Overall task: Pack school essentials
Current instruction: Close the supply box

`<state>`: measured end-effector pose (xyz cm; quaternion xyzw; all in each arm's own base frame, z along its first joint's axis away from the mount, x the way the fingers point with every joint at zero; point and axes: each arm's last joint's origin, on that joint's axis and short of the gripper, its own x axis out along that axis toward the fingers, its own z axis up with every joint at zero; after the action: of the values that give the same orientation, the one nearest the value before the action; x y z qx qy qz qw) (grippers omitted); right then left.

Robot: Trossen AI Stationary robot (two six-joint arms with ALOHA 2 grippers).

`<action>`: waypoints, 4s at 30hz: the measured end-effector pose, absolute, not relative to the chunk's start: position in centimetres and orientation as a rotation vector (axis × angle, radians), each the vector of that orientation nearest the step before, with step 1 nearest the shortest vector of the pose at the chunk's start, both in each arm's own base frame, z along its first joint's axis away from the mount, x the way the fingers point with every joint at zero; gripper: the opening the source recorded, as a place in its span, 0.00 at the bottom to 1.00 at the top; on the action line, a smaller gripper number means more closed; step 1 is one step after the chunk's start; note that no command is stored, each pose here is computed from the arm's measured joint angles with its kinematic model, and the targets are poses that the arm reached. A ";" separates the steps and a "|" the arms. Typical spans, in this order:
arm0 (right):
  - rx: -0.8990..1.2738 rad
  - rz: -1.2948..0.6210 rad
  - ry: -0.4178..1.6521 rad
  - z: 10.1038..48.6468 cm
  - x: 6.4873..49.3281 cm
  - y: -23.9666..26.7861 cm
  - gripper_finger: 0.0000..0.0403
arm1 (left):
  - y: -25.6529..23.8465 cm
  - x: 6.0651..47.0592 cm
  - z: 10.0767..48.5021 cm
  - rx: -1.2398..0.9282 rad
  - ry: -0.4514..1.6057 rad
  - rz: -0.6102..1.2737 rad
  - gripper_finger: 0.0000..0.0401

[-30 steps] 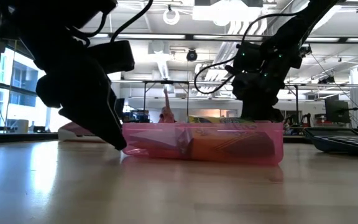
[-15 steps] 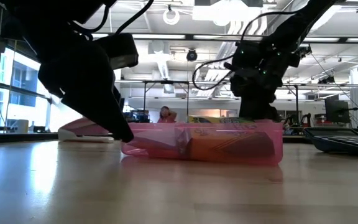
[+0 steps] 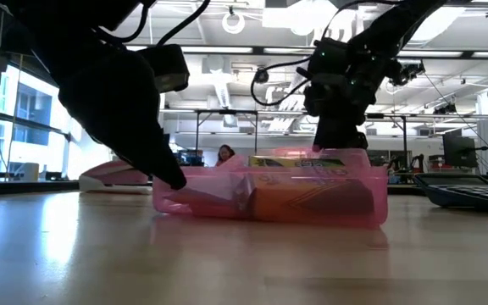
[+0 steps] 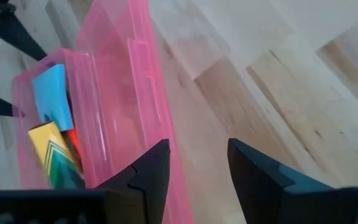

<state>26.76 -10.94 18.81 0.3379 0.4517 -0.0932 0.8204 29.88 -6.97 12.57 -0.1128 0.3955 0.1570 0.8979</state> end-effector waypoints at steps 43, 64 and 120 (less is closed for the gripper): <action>0.665 -0.018 0.974 24.9 30.7 -3.8 0.38 | -6.9 29.9 12.6 -0.332 0.777 0.418 1.00; 0.606 -0.017 0.965 24.7 31.5 1.4 0.38 | -6.7 29.9 12.7 -0.350 0.738 0.481 1.00; 0.460 -0.107 1.144 19.8 32.2 7.8 0.38 | -6.4 32.0 15.7 0.198 0.629 0.397 0.29</action>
<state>32.22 7.76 19.79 0.2156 0.5363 -0.0504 0.8145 32.04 -6.44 15.67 0.0968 0.3070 0.1935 0.9268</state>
